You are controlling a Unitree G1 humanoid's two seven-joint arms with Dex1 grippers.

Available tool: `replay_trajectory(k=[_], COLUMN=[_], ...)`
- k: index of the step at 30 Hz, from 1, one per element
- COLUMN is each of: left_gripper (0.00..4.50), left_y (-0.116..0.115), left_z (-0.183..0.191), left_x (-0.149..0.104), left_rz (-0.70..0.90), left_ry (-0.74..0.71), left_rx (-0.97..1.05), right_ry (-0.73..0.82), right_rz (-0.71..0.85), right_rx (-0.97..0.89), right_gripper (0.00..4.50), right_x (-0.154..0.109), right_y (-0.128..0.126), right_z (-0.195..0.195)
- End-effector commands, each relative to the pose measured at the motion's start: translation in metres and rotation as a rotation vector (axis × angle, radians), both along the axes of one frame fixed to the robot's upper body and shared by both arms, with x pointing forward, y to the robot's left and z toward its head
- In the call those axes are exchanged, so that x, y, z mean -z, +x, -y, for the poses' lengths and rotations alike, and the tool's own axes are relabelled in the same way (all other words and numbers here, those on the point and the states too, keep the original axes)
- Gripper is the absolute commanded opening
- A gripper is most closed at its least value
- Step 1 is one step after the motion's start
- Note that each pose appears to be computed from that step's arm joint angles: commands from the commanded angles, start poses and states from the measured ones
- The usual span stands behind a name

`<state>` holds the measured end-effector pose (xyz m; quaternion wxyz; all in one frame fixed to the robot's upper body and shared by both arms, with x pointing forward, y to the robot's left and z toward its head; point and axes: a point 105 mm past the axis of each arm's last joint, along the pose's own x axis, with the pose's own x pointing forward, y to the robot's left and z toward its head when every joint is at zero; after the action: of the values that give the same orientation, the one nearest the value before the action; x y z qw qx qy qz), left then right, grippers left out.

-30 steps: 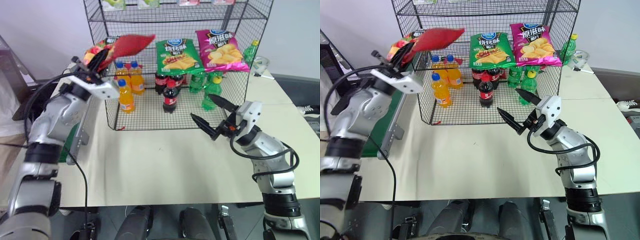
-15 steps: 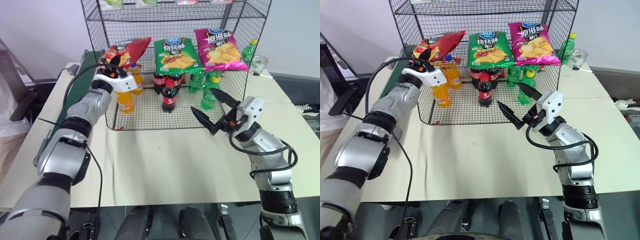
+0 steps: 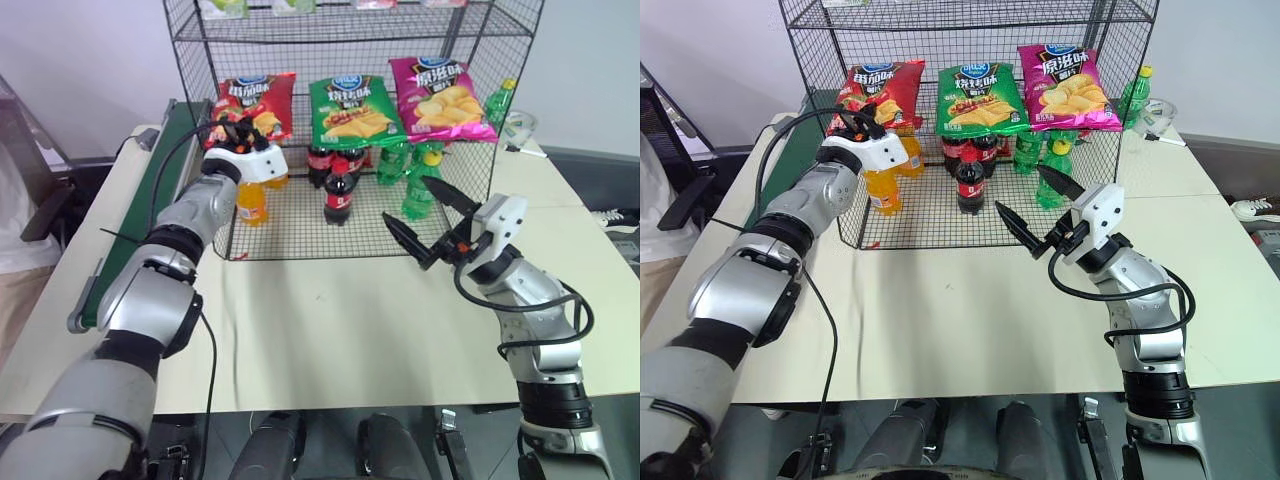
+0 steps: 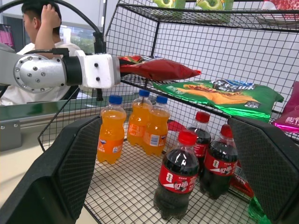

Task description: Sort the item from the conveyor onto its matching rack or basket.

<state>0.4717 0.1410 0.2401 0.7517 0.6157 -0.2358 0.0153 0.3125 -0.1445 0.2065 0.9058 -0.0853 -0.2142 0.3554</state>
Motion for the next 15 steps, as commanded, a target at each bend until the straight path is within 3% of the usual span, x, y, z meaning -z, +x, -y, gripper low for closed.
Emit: replay_trajectory(k=[1, 6, 11, 15], left_gripper=[1.76, 4.21, 4.21, 4.21], left_y=[-0.002, -0.006, -0.02, -0.057], left_z=[-0.002, -0.006, -0.01, -0.005], left_x=[-0.023, -0.024, -0.025, -0.031], left_rz=[0.076, 0.094, 0.117, 0.146], left_ry=[0.011, 0.016, 0.023, 0.039], left_rx=[0.006, 0.022, 0.087, 0.208], right_ry=[-0.001, -0.017, -0.017, -0.01], right_rz=[0.037, 0.031, 0.037, 0.035], right_rx=[-0.011, -0.028, -0.03, -0.021], right_gripper=[4.5, 4.5, 4.5, 4.5], right_x=[-0.007, -0.005, -0.005, -0.004], right_y=[-0.003, -0.003, -0.003, -0.004], right_z=[-0.002, -0.002, -0.002, -0.001])
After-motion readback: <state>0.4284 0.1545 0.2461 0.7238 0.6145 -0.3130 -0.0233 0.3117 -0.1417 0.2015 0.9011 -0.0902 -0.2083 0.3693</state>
